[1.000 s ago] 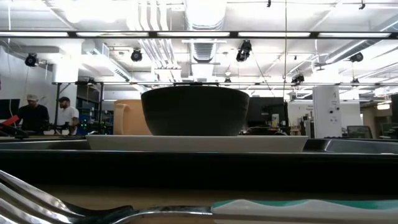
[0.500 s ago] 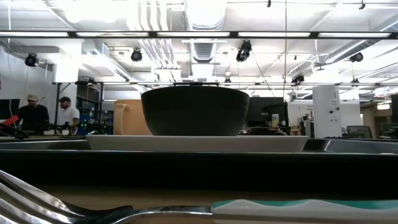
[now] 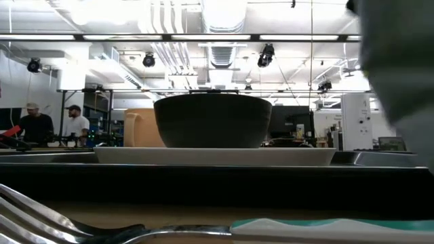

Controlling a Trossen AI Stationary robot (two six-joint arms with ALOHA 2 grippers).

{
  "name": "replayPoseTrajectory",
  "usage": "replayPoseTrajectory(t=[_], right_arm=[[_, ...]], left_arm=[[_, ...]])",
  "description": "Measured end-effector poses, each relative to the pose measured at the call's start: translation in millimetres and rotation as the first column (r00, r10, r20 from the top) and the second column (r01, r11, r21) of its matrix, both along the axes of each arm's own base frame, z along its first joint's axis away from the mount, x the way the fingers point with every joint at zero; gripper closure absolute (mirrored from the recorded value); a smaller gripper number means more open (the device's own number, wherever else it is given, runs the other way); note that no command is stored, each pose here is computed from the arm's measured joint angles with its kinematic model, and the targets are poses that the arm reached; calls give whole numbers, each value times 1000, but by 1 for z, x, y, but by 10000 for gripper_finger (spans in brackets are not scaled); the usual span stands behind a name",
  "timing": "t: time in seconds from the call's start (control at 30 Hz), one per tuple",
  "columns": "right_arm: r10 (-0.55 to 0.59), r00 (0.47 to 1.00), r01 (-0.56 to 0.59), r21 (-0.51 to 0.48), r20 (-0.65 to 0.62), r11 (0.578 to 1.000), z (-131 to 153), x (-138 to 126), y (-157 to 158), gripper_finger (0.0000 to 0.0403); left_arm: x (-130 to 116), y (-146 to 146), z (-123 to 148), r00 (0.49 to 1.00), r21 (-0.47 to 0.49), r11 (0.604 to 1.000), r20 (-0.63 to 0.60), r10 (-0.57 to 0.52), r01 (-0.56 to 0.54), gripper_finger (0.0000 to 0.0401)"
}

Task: Set up tray
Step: Put the gray napkin on the black tray to the right of the white plate

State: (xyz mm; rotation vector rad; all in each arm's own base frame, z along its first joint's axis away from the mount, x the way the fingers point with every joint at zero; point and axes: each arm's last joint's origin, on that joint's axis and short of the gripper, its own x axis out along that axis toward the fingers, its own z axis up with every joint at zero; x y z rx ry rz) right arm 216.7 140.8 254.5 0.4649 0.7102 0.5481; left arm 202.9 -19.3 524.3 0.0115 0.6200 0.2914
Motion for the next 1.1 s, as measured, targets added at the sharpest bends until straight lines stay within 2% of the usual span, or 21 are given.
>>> replayPoseTrajectory(t=[0.13,0.33,0.6,1.1], right_arm=[[-47,995,41,-68,-90,997,-9,0,-16,395],[-92,988,78,-115,-121,990,-9,-4,-32,395],[-206,965,161,-253,-163,954,-18,-9,-58,395],[-349,917,272,-340,-192,900,-53,-12,-103,395]], left_arm=[[3,-1,-4,1000,-5,1000,-18,5,-5,322],[10,-2,-15,997,4,1000,-76,5,-4,322],[12,-2,-17,997,6,1000,-76,3,-2,322],[9,-2,-13,999,8,1000,-54,-1,2,322]])
